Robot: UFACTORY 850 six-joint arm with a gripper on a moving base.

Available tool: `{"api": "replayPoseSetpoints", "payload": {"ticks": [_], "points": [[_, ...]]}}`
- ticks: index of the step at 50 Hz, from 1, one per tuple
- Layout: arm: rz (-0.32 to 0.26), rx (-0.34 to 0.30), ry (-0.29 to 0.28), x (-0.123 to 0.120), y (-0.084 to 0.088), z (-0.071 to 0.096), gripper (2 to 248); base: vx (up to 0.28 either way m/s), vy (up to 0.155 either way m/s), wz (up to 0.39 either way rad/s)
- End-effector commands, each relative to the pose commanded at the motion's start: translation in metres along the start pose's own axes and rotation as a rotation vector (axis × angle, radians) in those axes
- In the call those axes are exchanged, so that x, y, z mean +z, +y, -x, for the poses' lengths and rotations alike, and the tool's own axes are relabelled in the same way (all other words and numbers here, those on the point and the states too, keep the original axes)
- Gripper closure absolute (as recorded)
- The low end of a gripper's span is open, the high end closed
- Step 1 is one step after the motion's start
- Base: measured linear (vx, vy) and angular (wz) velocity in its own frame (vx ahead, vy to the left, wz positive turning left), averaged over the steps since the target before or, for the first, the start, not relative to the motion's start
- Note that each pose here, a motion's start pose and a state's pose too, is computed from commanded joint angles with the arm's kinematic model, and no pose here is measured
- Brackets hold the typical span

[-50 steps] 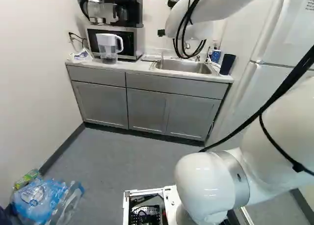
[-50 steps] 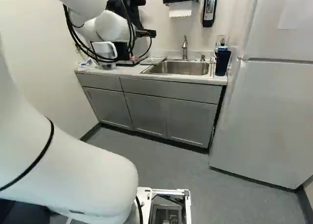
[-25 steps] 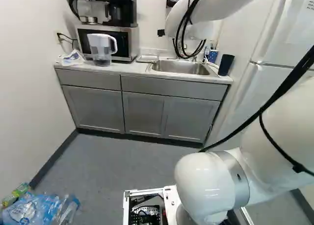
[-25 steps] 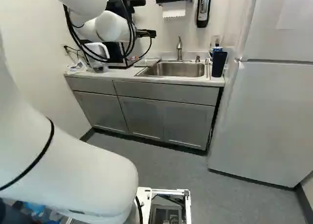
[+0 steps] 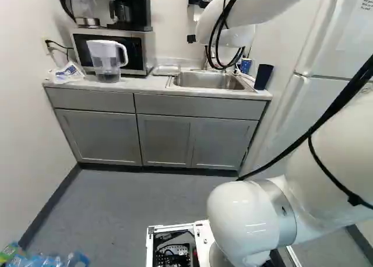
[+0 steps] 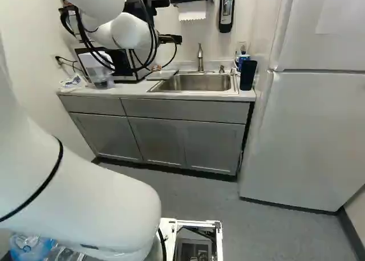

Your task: Rinse the cup and place it in the tray

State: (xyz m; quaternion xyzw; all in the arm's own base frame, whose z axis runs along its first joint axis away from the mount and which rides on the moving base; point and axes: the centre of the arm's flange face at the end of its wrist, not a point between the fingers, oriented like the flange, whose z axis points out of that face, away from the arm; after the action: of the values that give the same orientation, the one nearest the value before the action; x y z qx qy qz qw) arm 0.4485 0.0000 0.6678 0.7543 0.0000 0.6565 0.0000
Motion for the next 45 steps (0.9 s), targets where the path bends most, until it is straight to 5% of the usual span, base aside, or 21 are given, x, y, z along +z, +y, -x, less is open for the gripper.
{"api": "replayPoseSetpoints", "payload": {"ticks": [45], "points": [[0.0, 0.0, 0.0, 0.0, 0.0, 0.0, 3, 0.102, 0.031, -0.192]]}}
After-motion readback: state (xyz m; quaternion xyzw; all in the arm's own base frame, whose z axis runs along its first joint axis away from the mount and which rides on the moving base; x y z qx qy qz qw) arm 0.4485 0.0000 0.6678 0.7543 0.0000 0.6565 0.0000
